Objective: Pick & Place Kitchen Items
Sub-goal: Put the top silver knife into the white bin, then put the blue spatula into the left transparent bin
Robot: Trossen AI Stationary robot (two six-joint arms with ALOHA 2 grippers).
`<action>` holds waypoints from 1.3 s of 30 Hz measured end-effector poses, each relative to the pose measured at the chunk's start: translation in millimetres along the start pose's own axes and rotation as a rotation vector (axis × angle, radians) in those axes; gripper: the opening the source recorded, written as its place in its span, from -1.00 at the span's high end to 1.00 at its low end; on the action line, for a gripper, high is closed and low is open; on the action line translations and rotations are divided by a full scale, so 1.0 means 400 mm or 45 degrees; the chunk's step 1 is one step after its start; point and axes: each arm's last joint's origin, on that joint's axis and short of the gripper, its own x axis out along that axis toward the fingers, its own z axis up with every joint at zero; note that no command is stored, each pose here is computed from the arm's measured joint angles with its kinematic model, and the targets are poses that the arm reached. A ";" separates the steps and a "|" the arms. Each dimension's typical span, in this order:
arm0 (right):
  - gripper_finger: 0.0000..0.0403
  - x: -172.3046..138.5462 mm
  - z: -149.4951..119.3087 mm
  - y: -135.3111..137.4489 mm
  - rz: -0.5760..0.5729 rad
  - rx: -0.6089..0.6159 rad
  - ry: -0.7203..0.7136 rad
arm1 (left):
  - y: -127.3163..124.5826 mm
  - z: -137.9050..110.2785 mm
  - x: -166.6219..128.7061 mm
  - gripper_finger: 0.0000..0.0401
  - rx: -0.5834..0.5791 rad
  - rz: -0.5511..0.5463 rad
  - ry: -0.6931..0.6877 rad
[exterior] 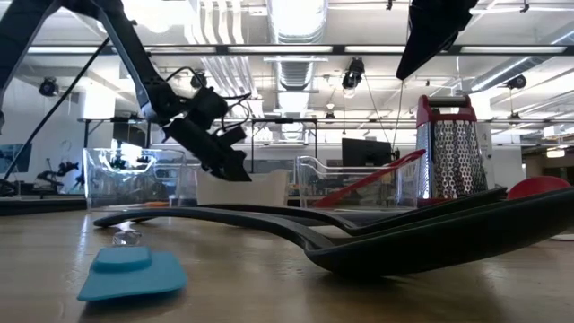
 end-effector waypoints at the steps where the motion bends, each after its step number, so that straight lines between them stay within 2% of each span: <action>1: 0.81 0.000 0.000 0.000 0.000 0.000 0.000 | 0.000 -0.001 -0.001 0.25 -0.001 -0.002 0.009; 7: 0.81 0.000 0.000 0.000 0.001 0.000 0.001 | 0.001 0.026 -0.043 0.01 0.011 0.017 0.034; 13: 0.81 0.000 0.000 0.000 0.001 -0.001 0.001 | -0.006 0.105 -0.151 -0.02 0.013 0.028 -0.056; 16: 0.81 0.000 0.000 0.000 0.001 -0.003 0.001 | -0.033 0.141 -0.215 -0.02 -0.006 -0.042 -0.103; 19: 0.81 0.000 0.000 0.000 0.000 -0.009 0.001 | -0.082 0.162 -0.270 -0.03 0.001 -0.192 -0.108; 24: 0.81 0.000 0.000 0.000 -0.001 -0.026 0.000 | -0.197 0.159 -0.334 -0.03 0.090 -0.409 0.002; 31: 0.81 0.000 0.000 0.000 -0.001 -0.031 0.000 | -0.353 0.157 -0.384 -0.03 0.189 -0.574 0.037; 39: 0.81 -0.001 0.000 -0.001 0.000 -0.036 0.000 | -0.496 0.123 -0.446 -0.03 0.488 -0.841 0.063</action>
